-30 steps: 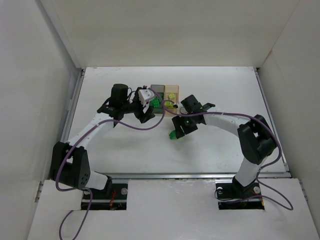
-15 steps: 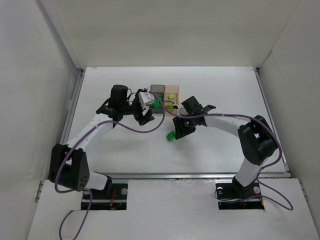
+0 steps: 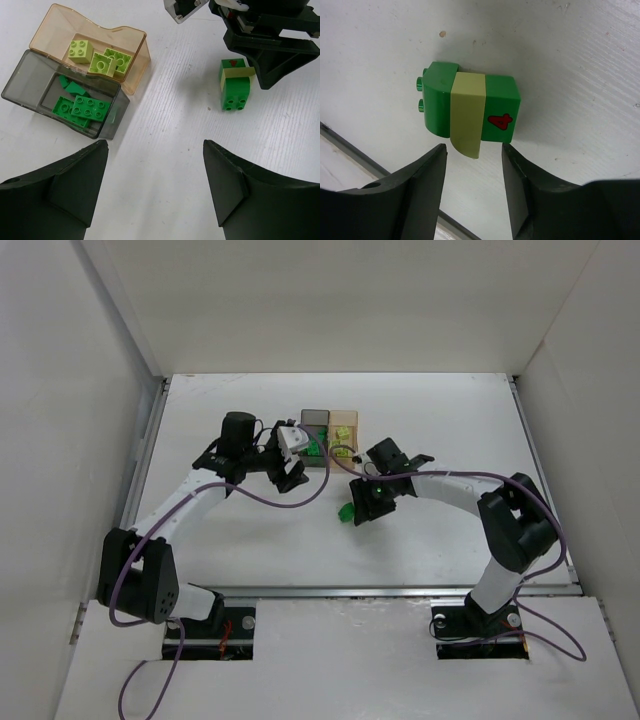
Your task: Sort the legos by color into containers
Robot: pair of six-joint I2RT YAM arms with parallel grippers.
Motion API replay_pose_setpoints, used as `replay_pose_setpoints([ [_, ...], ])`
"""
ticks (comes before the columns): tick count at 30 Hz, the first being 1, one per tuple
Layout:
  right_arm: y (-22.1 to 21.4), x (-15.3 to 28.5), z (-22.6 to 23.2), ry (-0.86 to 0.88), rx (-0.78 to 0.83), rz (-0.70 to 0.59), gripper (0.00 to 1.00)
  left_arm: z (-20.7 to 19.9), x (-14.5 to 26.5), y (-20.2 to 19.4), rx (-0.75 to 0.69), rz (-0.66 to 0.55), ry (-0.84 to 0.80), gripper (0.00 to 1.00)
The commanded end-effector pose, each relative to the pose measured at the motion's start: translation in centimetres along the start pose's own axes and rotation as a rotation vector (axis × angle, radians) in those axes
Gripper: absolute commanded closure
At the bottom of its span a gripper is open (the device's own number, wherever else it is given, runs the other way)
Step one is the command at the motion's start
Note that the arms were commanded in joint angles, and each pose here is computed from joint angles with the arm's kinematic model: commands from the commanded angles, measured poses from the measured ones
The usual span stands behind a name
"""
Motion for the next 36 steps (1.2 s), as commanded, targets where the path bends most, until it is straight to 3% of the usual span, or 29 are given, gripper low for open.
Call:
replay_pose_setpoints([
  [1,1.7,1.1,0.8,0.027,-0.003,-0.074,0.47,-0.8,0.7,1.3,-0.038,-0.047,-0.019,0.27],
  [6,2.7,0.9,0.9,0.038,0.019,-0.103,0.47,-0.9,0.8,1.2,-0.038,-0.047,-0.019,0.27],
  [8,2.8,0.2,0.5,0.026,0.015,-0.096,0.52,-0.9,0.8,1.2,-0.038,-0.047,-0.019,0.27],
  [16,3.1,-0.2,0.4,0.027,0.009,-0.103,0.83,-1.0,0.7,0.8,-0.032,-0.041,-0.022,0.27],
  [19,3.3,-0.2,0.6,0.038,0.012,-0.110,0.99,-1.0,0.7,0.8,-0.032,-0.041,-0.022,0.27],
  [24,4.2,0.9,1.3,0.052,0.007,-0.149,1.00,-2.9,0.8,-0.1,-0.102,-0.009,-0.109,0.29],
  [29,6.4,4.8,2.2,0.022,0.005,-0.241,1.00,-6.9,0.9,-0.5,-0.228,0.016,-0.305,0.18],
  [31,7.7,7.1,2.9,-0.007,0.002,-0.297,1.00,-7.4,0.7,-0.2,-0.191,0.008,-0.316,0.03],
  [32,8.1,7.7,3.4,-0.011,0.014,-0.319,1.00,-7.7,0.6,0.7,-0.175,-0.011,-0.323,0.00],
  [34,8.9,9.3,4.1,0.000,0.000,-0.360,1.00,-6.8,-0.1,2.7,-0.136,-0.068,-0.261,0.00],
  [36,9.2,9.8,4.9,0.022,-0.002,-0.382,1.00,-6.3,-0.5,3.8,0.000,-0.083,-0.185,0.00],
])
Point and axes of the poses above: each gripper's point midway between its finger pads, its own x axis back along the fingers, its own z axis along the line the jaws close on, y = z × x, the point moved 2 cm from there along x, back along the fingers, and after that the axes turned 9 degrees about x, right-handed, at the moved point
